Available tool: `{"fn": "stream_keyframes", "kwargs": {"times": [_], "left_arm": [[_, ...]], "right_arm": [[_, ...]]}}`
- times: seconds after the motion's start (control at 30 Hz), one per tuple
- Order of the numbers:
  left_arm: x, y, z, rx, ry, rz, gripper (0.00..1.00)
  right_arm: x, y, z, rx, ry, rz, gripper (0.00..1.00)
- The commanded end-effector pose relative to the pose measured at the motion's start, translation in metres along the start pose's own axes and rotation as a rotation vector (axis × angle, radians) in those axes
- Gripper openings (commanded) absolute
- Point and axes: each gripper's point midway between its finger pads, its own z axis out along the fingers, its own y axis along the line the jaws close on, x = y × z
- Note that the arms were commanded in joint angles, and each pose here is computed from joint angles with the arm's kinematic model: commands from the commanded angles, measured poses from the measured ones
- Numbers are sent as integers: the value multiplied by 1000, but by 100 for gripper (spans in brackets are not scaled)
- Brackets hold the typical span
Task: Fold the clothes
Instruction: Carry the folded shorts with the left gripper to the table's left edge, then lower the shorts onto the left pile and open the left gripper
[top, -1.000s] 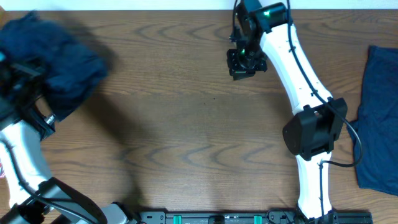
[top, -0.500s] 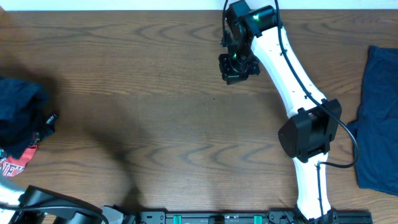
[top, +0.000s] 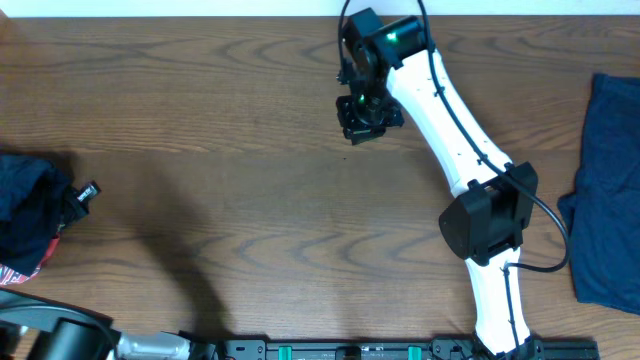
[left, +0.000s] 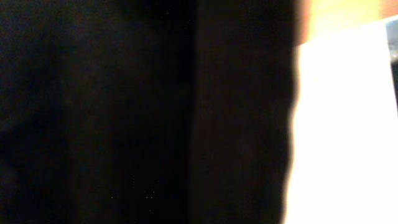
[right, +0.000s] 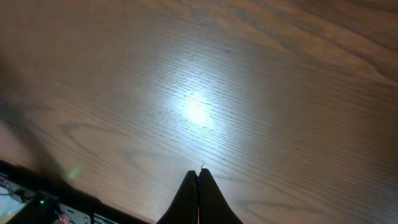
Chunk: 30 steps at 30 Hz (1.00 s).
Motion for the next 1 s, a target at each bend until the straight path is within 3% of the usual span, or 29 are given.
{"fn": "stream_keyframes", "kwargs": {"times": [0.0,0.33,0.4,0.47,0.5,0.57,0.63,0.73,0.97], "left_arm": [[-11,9,0,1,-15,-15,6],[-47,56,-25,-83,-123,-90,7],[-48,57,-26,-85,-127,-93,23],[-48,57,-26,-85,-126,-93,33],[-47,57,-25,-85,-123,-93,50],[-45,55,-23,-83,-117,-90,70],[-43,53,-20,-80,-111,-87,98],[-37,49,-16,-70,-90,-92,98],[-22,24,-5,-12,-44,-268,98]], "right_arm": [[1,15,-10,-7,-36,-51,1],[6,28,-7,-8,-27,-81,1],[7,28,-6,-7,-26,-83,1],[7,28,-6,-7,-26,-83,1],[7,29,-6,-7,-25,-83,1],[7,29,-6,-7,-23,-83,1],[7,29,-6,-7,-23,-83,1],[7,28,-6,-6,-23,-83,1],[8,30,-6,-7,-24,-86,1]]}}
